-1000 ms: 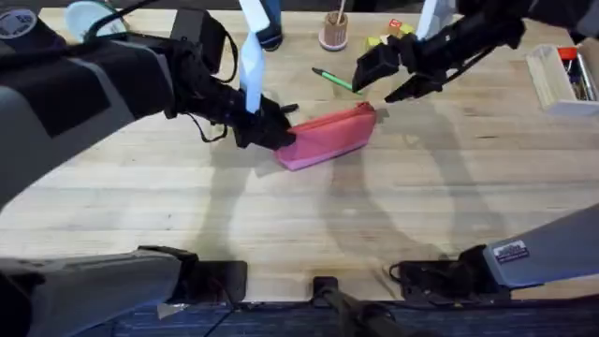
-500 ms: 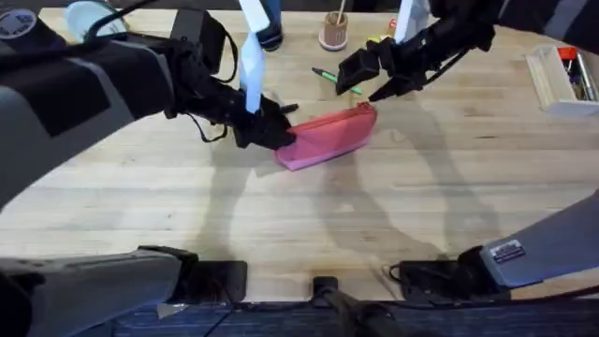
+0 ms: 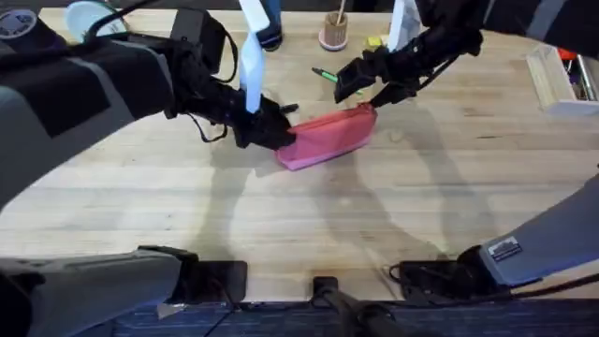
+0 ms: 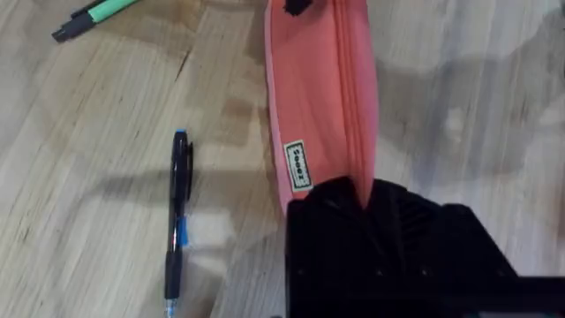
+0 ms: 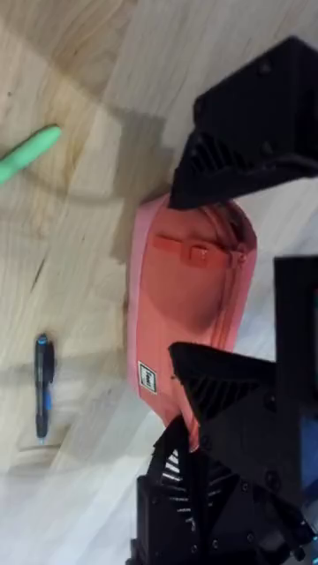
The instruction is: Unzip the bag, pick up the pens from the table one at a time and place them inside, then zip the bag closed.
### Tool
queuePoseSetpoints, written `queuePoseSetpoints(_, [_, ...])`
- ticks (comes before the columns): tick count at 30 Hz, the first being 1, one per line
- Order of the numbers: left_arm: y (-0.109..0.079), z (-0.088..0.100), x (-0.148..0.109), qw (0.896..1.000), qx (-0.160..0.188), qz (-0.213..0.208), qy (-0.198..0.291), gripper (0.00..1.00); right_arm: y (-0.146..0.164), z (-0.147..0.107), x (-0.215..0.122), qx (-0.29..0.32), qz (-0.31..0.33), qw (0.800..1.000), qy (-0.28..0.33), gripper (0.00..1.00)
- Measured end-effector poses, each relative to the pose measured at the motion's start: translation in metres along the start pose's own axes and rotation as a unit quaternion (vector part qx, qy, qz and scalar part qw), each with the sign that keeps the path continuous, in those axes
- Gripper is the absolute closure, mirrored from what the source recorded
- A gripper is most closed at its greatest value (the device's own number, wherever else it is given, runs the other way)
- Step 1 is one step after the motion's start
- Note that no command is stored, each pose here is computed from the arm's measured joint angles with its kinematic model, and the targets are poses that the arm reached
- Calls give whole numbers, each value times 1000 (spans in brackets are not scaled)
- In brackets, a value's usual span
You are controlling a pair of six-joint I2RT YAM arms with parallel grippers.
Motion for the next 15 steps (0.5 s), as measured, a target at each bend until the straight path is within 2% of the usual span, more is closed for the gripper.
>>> queuePoseSetpoints(6, [0, 0, 0, 1000, 0, 0, 0, 959, 0, 0, 0, -1, 0, 1000, 0, 318])
queuePoseSetpoints(11, [0, 0, 0, 1000, 0, 0, 0, 959, 0, 0, 0, 0, 0, 1000, 0, 535])
queuePoseSetpoints(15, [0, 0, 0, 1000, 0, 0, 0, 959, 0, 0, 0, 0, 0, 1000, 0, 630])
Point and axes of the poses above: each hand's point on the last joint's axis, 136 mm out from that joint toward the fingers, its own x axis out along the fingers, its own y axis along the line the jaws close on, z = x × y, the point moved 8 cm from there along -x, back along the fingers, and after that the axes turned 10 degrees about x, right-handed, at the moved point
